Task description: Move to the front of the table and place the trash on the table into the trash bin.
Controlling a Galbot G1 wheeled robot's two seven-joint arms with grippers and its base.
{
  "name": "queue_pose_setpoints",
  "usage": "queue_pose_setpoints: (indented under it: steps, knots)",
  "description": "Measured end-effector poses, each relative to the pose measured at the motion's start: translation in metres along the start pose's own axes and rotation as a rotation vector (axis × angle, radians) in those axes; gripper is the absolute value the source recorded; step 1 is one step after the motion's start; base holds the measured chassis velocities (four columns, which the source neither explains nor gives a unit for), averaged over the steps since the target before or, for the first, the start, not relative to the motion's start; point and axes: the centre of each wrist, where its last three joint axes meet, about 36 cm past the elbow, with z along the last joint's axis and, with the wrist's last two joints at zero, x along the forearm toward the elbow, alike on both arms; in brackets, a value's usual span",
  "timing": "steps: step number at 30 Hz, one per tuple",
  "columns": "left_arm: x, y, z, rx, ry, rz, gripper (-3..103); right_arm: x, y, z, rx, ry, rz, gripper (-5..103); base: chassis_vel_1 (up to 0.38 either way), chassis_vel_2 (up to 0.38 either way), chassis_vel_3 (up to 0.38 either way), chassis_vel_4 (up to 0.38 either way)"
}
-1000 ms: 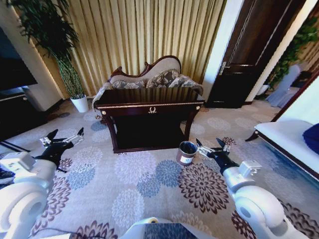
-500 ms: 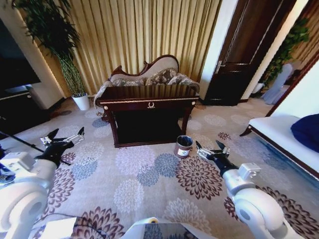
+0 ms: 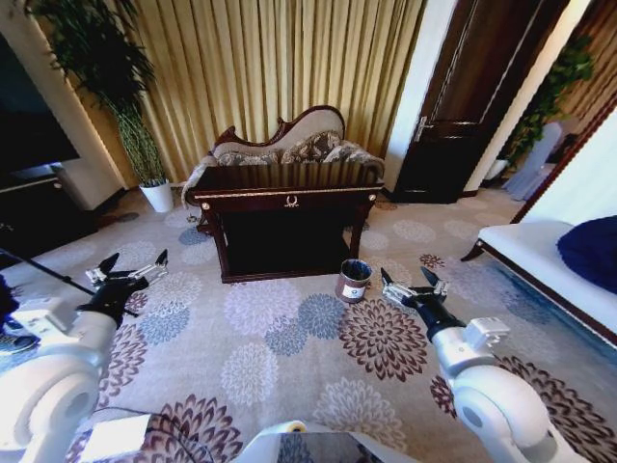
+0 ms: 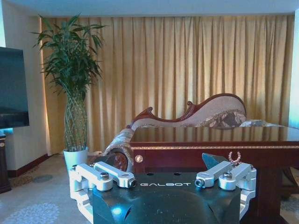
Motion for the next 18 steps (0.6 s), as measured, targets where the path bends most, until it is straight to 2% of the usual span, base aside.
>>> queue_pose_setpoints:
  steps: [14, 18]
  knots:
    - [-0.0002, -0.0018, 0.0017, 0.012, -0.016, -0.004, 100, -0.0057, 0.0010, -0.0060, -0.005, -0.012, 0.004, 100, 0.000, 0.000, 0.000, 0.000]
    - [-0.0004, -0.0017, 0.0012, -0.002, -0.006, -0.009, 100, -0.0061, 0.0020, -0.0060, 0.005, -0.002, 0.015, 100, 0.000, 0.000, 0.000, 0.000]
